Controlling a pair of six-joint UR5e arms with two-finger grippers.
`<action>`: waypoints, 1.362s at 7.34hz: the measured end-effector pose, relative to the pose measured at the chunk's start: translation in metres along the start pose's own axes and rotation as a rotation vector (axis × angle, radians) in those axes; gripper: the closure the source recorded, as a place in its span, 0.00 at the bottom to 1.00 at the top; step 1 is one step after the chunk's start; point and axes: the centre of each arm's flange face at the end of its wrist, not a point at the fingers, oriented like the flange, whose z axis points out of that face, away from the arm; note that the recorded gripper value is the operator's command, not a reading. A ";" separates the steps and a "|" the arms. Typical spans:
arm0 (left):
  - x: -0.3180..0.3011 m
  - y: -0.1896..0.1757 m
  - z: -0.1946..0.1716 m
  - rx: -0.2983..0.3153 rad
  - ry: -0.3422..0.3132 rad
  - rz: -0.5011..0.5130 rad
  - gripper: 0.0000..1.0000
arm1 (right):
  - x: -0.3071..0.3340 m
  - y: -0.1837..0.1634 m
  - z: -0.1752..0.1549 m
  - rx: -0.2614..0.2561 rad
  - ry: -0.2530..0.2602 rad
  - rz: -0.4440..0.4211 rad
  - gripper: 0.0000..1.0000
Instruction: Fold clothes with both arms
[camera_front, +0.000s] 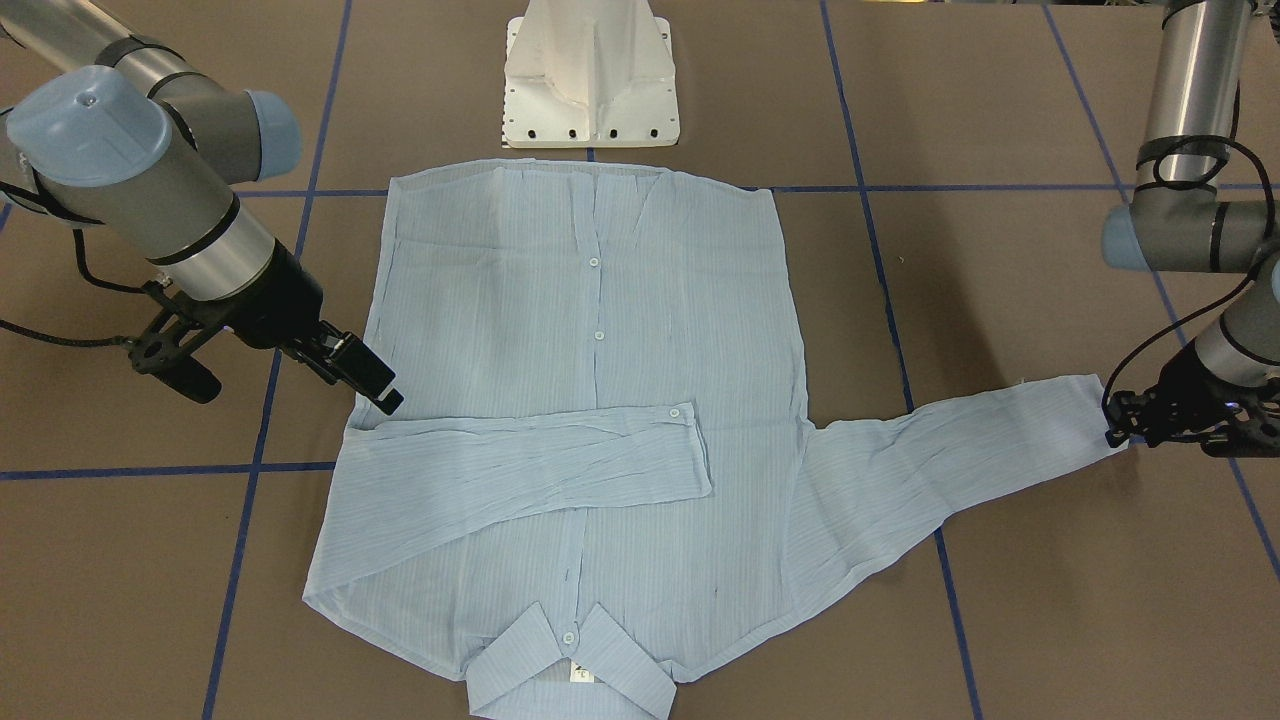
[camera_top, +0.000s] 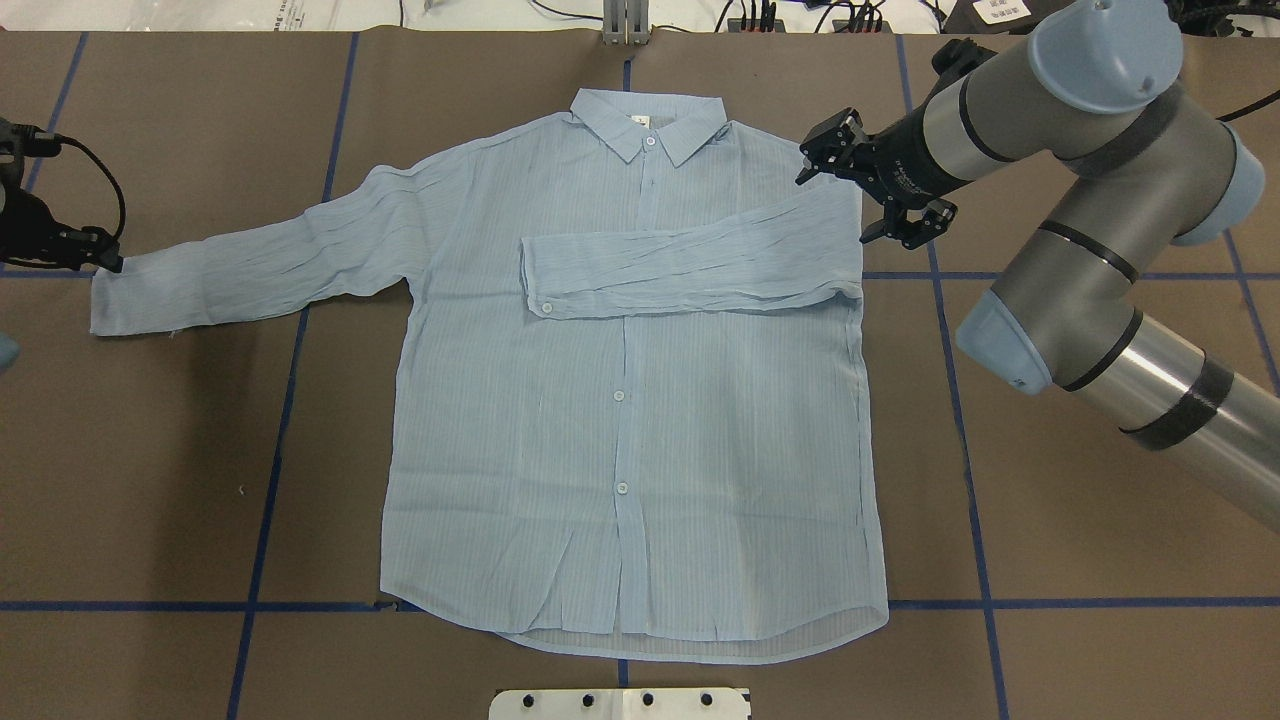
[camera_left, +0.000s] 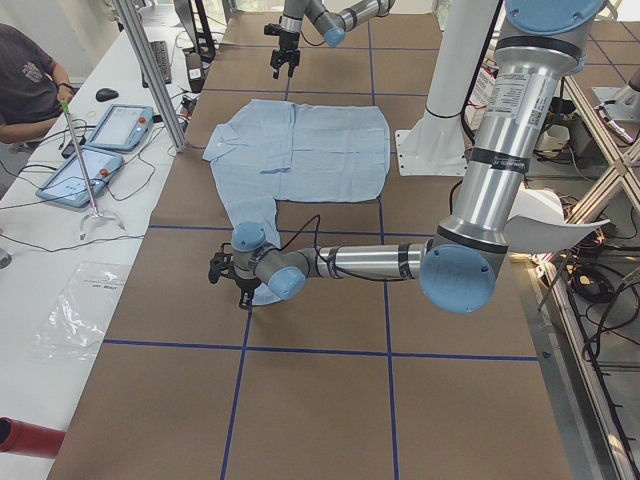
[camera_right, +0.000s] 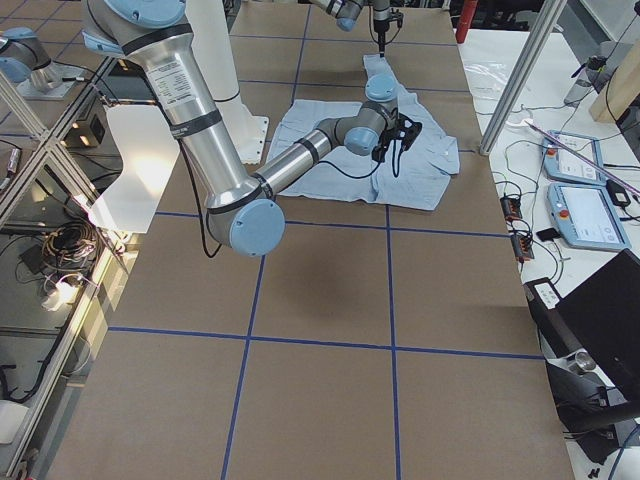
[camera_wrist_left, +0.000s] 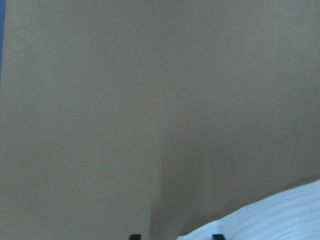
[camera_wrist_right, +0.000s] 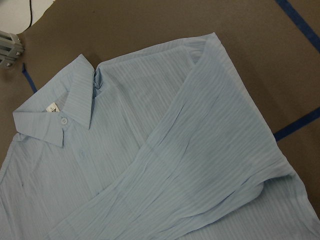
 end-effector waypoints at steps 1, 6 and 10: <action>0.001 0.001 0.001 -0.001 0.000 0.001 0.47 | 0.000 0.000 0.000 0.000 0.000 0.000 0.02; 0.005 0.004 0.006 -0.012 0.002 0.008 1.00 | -0.001 0.000 -0.001 0.000 -0.002 0.001 0.02; 0.046 -0.005 -0.027 -0.030 0.059 0.018 1.00 | 0.002 -0.002 -0.001 0.001 0.001 0.003 0.02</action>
